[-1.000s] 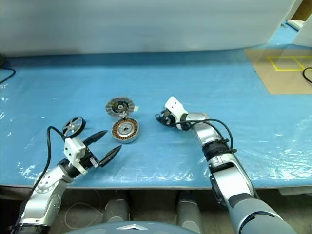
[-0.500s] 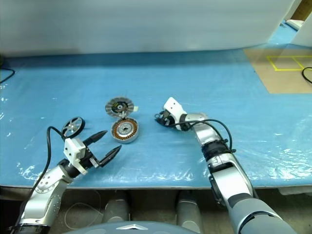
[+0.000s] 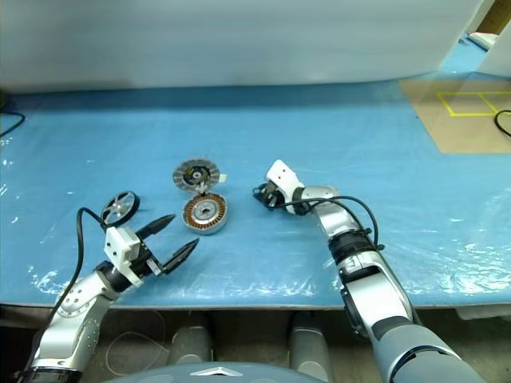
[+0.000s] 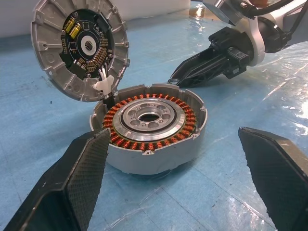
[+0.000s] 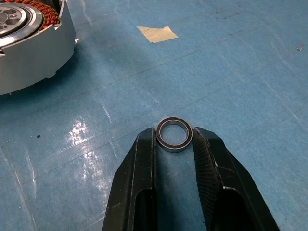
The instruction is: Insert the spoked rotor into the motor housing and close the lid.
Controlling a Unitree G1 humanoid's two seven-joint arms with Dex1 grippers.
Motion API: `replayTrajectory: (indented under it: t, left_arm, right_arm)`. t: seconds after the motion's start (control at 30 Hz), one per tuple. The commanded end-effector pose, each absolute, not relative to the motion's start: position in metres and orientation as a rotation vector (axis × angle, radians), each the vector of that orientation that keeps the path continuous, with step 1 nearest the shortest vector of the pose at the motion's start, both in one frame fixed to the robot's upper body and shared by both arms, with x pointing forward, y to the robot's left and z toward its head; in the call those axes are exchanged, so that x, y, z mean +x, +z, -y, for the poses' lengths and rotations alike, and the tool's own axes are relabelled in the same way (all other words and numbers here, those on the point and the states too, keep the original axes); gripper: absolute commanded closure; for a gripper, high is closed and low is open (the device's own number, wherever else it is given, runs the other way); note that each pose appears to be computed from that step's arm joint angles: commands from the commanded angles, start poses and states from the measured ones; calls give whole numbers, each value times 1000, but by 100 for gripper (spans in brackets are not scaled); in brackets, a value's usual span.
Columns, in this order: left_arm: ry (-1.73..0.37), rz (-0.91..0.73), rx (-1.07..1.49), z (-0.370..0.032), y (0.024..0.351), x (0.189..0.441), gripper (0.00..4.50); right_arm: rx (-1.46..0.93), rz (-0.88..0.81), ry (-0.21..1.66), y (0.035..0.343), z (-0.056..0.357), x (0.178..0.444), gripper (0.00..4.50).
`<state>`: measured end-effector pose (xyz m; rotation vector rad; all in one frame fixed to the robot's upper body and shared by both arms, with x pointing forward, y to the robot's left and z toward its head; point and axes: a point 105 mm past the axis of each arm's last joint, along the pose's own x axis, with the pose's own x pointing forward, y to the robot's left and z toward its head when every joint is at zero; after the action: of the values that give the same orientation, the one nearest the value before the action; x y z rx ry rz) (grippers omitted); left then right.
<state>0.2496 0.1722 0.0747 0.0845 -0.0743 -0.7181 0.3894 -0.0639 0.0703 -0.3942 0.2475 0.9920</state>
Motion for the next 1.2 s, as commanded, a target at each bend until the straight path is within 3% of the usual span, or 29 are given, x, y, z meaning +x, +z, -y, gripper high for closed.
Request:
replayTrajectory:
  t: [0.03, 0.2, 0.33, 0.6, 1.2]
  left_arm:
    - [-722, 104, 95, -172, 81, 249, 0]
    - [-722, 105, 96, -172, 82, 250, 0]
    - [-717, 109, 97, -174, 84, 249, 0]
    - [-706, 111, 99, -177, 85, 248, 0]
    - [-688, 109, 96, -180, 84, 245, 0]
  right_arm:
    - [-414, -234, 991, 75, 64, 391, 384]
    - [-388, -202, 992, 83, 62, 392, 384]
    - [-311, -118, 1038, 107, 54, 388, 384]
    - [-256, -27, 1151, 138, 38, 369, 384]
    - [-404, -115, 1338, 128, -12, 339, 384]
